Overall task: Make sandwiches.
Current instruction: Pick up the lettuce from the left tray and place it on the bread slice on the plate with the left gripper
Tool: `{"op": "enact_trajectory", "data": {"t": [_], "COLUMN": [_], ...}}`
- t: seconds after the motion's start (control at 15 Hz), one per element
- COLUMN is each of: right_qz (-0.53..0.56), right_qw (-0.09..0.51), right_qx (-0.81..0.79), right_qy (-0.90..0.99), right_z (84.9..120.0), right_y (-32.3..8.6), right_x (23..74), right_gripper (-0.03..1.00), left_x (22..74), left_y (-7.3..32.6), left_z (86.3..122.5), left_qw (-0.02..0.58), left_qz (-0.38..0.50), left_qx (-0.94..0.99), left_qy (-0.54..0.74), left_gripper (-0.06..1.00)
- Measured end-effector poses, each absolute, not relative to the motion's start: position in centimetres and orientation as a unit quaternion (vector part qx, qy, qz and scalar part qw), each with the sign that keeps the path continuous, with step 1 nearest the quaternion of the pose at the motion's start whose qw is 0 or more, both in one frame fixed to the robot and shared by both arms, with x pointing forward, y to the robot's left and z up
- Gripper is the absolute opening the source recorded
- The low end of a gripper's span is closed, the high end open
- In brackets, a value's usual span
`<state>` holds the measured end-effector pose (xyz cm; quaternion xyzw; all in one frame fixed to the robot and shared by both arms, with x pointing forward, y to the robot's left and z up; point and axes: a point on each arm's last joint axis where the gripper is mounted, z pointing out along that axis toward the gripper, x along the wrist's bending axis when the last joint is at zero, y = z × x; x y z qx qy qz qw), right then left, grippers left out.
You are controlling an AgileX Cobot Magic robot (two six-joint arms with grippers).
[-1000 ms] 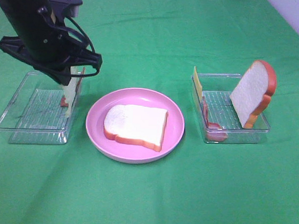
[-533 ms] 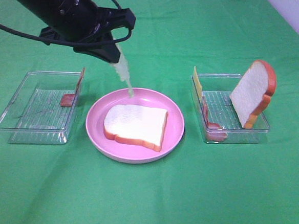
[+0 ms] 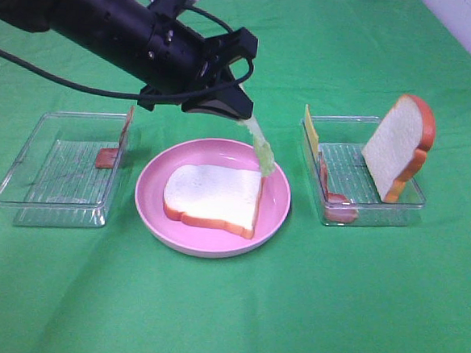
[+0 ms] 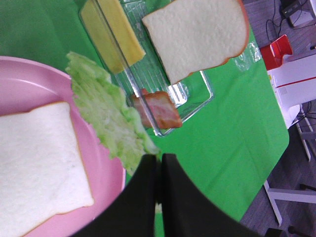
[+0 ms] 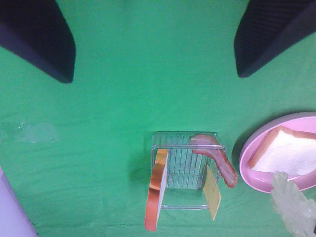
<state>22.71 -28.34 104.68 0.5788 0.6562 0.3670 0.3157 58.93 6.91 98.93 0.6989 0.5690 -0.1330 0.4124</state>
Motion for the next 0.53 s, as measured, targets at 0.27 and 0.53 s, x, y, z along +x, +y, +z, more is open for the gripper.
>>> {"op": "enact_trajectory", "data": {"t": [0.27, 0.53], "right_qz": [0.367, 0.367], "right_qw": [0.316, 0.316], "right_qx": [0.579, 0.579], "right_qy": [0.656, 0.656], "right_z": [104.7, 104.7], "right_y": [-28.3, -28.3], "right_x": [22.7, 22.7], "right_gripper": [0.82, 0.82], "left_x": [59.4, 59.3], "left_y": [6.7, 7.3], "left_z": [94.8, 94.2], "left_qw": [0.366, 0.331], "left_qz": [-0.143, -0.109], "left_qx": [0.721, 0.762], "left_qy": [0.571, 0.546], "left_gripper": [0.01, 0.01]}}
